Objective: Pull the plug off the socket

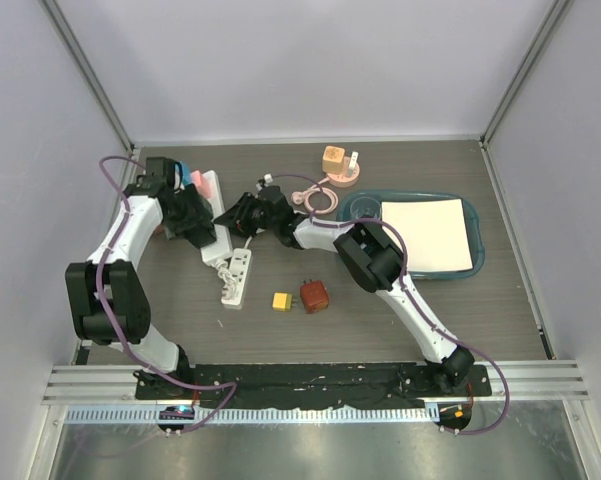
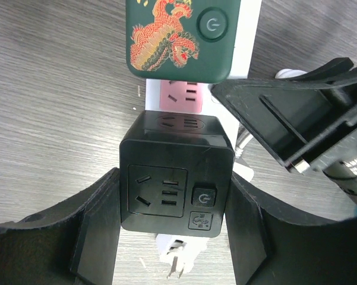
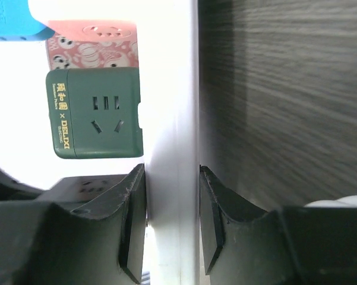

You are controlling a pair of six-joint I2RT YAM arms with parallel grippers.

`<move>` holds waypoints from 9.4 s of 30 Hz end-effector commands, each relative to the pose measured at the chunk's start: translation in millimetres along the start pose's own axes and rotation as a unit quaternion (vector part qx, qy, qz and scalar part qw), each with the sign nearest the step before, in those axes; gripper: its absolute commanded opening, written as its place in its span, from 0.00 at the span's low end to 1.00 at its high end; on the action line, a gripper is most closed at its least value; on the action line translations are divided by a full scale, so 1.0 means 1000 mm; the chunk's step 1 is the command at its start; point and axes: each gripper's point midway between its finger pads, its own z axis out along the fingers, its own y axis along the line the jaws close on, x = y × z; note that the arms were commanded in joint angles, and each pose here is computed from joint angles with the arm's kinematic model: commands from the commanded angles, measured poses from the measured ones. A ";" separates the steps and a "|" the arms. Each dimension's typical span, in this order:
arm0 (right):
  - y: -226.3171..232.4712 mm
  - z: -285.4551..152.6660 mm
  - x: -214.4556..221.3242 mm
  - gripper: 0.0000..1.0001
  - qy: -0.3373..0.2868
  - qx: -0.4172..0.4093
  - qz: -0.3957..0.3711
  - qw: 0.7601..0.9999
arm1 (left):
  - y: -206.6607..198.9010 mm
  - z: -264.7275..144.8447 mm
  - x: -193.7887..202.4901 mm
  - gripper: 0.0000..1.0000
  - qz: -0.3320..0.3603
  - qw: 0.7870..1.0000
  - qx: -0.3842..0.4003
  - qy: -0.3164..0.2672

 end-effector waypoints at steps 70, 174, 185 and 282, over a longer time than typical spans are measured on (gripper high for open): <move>0.060 -0.028 -0.021 0.01 -0.025 -0.050 -0.057 0.997 | 0.034 -0.063 0.058 0.78 -0.077 0.996 -0.032 -0.036; 0.034 -0.063 -0.019 0.01 -0.069 -0.029 -0.004 0.997 | -0.050 -0.007 -0.040 0.00 -0.003 0.992 0.119 -0.043; 0.007 -0.062 -0.014 0.01 -0.062 0.037 -0.063 0.995 | -0.056 -0.015 -0.053 0.00 -0.004 0.991 0.122 -0.053; 0.067 -0.106 -0.006 0.01 0.012 -0.058 -0.149 0.987 | -0.060 -0.001 -0.094 0.37 -0.019 0.990 0.129 -0.046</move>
